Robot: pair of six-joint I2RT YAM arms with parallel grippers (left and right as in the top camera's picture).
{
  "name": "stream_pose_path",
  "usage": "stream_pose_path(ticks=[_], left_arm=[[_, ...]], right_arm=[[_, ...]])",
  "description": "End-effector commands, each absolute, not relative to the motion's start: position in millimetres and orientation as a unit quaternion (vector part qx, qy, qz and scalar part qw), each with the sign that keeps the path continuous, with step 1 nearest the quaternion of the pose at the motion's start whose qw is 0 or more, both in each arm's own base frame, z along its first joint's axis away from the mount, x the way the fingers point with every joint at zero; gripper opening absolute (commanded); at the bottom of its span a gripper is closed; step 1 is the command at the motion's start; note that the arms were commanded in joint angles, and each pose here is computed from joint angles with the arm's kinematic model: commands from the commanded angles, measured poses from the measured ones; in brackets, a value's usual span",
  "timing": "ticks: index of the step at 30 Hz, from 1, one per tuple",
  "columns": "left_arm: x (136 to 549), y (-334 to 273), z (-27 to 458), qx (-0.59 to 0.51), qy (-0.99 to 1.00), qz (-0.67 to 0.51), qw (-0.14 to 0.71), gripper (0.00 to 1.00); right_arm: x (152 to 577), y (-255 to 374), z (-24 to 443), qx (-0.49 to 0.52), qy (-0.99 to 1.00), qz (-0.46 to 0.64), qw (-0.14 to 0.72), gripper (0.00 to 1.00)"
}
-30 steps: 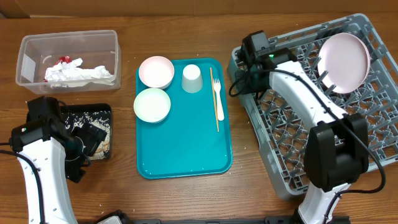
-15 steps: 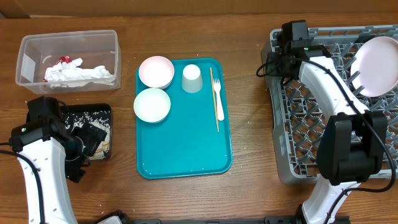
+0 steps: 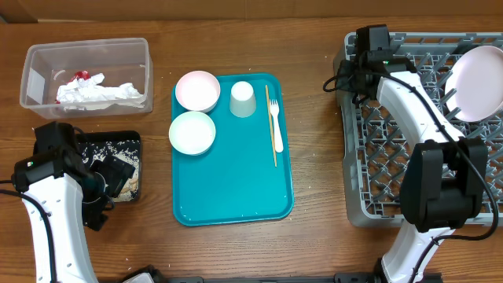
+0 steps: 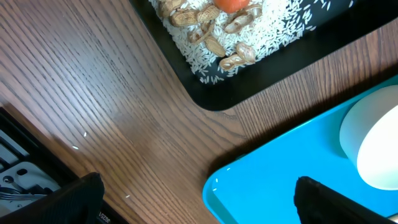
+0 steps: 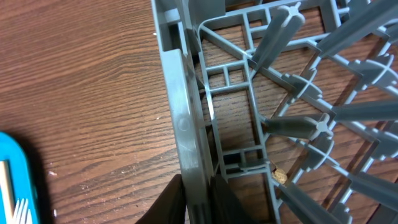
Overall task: Sort waste into correct bins and load items into the dishwasher rack
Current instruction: 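Open the right gripper, release the plate and withdraw left over the rack, then reach the right gripper to the white cup on the teal tray and grasp it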
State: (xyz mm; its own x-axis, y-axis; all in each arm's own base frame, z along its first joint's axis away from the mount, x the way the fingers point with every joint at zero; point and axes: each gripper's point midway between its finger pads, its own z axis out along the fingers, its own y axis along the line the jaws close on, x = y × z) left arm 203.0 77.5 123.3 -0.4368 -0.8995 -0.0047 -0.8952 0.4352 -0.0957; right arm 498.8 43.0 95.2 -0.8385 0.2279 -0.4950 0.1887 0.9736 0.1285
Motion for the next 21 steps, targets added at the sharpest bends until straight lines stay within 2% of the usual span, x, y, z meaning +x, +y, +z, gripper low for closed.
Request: stream_pose_path(ticks=[1,7,12,16,17,18,19,21], left_arm=[[203,78,123,-0.525,0.850,-0.039,0.027,1.00],[203,78,123,-0.525,0.850,-0.039,0.027,1.00],[203,78,123,-0.525,0.850,-0.039,0.027,1.00],[203,78,123,-0.525,0.850,-0.039,0.027,1.00],[203,78,123,-0.525,0.850,-0.039,0.027,1.00],[203,78,123,-0.525,0.850,-0.039,0.027,1.00],[203,78,123,-0.525,0.850,-0.039,0.027,1.00],[203,78,123,-0.525,0.850,-0.039,0.027,1.00]], right_arm=[[504,73,111,0.092,0.953,0.071,0.281,0.22],[511,72,123,0.114,0.947,0.076,0.292,0.23],[507,84,154,0.104,0.948,0.106,0.283,0.43],[500,90,193,0.097,0.946,0.126,0.283,0.51],[496,98,200,0.089,0.946,0.145,0.277,0.56],[487,116,210,0.072,0.944,0.187,0.262,0.71],[483,126,214,0.062,0.942,0.209,0.254,0.82],[472,156,220,0.032,0.936,0.263,0.234,0.89]])
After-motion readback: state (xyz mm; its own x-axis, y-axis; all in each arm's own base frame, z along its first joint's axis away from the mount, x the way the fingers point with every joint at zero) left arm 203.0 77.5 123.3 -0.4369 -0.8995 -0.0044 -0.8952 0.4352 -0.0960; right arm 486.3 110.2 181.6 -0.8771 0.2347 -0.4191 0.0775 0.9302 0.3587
